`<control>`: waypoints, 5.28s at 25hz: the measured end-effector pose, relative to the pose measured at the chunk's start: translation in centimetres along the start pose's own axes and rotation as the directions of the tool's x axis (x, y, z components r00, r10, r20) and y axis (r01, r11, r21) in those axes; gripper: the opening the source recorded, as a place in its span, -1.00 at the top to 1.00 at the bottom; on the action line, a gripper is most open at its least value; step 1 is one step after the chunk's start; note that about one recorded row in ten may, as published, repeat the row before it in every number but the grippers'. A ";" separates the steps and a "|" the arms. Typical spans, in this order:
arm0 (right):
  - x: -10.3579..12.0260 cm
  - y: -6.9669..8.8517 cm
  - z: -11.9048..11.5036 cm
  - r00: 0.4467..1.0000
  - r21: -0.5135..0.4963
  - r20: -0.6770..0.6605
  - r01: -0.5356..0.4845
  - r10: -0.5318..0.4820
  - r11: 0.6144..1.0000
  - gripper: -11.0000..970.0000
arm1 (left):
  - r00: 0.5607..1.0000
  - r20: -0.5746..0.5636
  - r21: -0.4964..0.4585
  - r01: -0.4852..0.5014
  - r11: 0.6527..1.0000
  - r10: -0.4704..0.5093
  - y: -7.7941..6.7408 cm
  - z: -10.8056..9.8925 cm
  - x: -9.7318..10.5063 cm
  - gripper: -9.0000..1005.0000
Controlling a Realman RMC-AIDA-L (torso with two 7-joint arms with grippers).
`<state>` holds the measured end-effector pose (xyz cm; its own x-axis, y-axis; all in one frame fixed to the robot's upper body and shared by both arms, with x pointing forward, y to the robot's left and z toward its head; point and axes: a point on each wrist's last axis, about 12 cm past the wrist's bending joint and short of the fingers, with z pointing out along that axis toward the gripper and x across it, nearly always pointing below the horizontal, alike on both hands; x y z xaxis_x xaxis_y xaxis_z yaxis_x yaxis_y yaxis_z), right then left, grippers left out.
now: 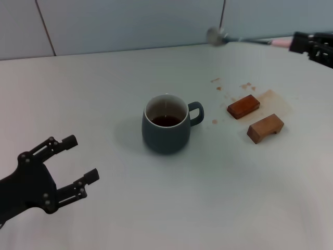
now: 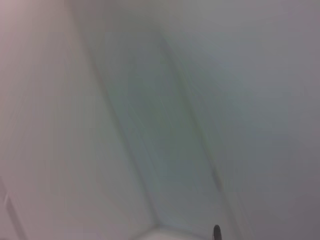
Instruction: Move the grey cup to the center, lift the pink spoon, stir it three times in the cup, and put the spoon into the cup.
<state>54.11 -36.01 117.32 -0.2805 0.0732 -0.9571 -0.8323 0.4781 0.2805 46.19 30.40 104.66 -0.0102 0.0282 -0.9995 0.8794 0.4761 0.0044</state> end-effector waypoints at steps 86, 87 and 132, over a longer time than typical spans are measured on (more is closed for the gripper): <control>-8.3 5.7 27.8 0.360 -0.029 -0.926 0.243 -0.118 0.970 0.72 | 0.998 -0.046 0.035 0.032 0.999 -0.030 -0.5 1.5 0.9 -0.66; -8.2 5.8 28.0 0.363 -0.037 -0.923 0.238 -0.124 0.971 0.72 | 0.998 -0.047 0.034 0.032 0.999 -0.031 -0.5 1.4 1.0 -0.66; -3.1 1.1 11.2 0.989 0.013 -0.145 0.039 -0.036 0.999 -0.45 | 0.998 -0.042 0.038 0.047 0.998 -0.045 -0.2 1.4 0.7 -0.66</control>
<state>59.39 -25.94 119.80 -0.3165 -0.0723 -0.9458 -0.8361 0.4922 0.2422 46.64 29.11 103.97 -0.0699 0.0431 -0.9966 0.8956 0.4428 -0.0437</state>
